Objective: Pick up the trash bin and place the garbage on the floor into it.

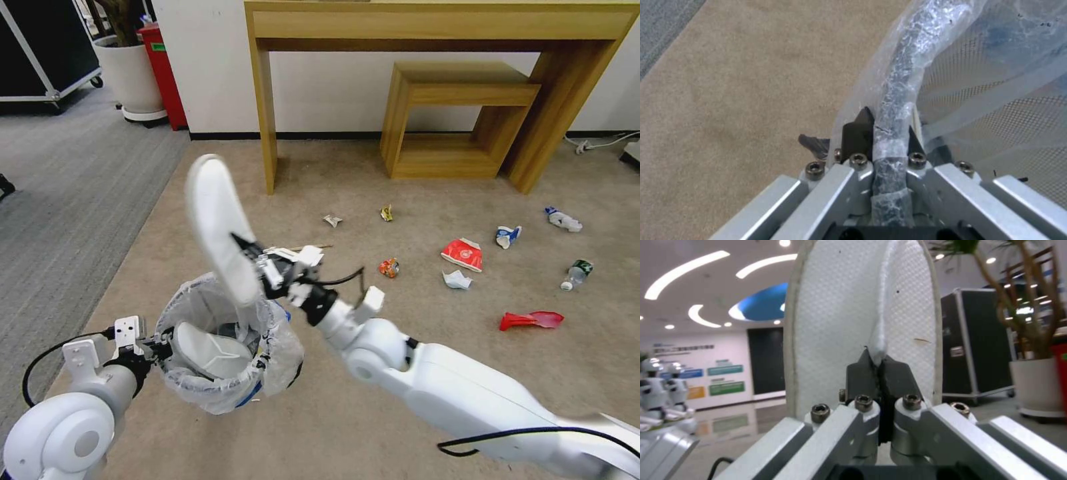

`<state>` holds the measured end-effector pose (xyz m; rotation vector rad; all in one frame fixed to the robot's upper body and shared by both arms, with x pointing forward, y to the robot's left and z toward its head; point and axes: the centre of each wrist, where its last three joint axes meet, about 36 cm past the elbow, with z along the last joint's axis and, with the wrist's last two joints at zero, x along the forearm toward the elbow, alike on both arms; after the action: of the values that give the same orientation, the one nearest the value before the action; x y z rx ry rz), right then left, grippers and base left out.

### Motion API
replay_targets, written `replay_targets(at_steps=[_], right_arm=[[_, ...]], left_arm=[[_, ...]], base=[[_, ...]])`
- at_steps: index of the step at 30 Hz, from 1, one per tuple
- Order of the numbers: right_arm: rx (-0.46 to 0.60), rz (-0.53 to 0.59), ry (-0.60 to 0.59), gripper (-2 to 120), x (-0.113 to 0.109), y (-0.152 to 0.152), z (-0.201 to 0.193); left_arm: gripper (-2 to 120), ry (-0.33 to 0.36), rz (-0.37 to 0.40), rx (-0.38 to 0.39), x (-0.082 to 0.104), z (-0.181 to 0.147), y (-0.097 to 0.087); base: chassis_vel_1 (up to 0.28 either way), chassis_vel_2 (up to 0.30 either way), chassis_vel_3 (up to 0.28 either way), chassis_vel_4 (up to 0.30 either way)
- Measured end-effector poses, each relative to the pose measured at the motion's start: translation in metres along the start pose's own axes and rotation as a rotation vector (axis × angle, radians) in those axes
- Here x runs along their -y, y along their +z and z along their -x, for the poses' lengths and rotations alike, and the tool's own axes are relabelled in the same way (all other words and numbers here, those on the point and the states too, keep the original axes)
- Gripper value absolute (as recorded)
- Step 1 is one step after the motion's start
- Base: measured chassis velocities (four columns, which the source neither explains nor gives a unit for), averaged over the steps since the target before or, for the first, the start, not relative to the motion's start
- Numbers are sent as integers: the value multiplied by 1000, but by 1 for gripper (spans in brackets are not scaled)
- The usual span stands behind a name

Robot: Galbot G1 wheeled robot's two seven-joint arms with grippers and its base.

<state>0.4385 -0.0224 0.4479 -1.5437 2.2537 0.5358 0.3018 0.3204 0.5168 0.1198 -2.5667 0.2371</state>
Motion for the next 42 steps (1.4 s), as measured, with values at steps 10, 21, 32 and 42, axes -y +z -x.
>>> replay_targets(at_steps=[10, 21, 32, 42], right_arm=[[-91, -19, -44, 0, 6, 43, 0], [-168, -57, -42, 0, 11, 67, -23], [-245, -127, -14, 18, 21, 75, -55], [-255, -143, 5, 52, 23, 65, -70]], left_arm=[[0, 2, -4, 7, 0, -3, -2], [0, 0, -11, 14, -1, -3, -2], [0, -5, -11, 19, -2, -8, -2], [0, -9, -8, 21, -3, -10, -2]], base=[[0, 0, 0, 0], [0, 0, 0, 0], [0, 0, 0, 0], [0, 0, 0, 0]])
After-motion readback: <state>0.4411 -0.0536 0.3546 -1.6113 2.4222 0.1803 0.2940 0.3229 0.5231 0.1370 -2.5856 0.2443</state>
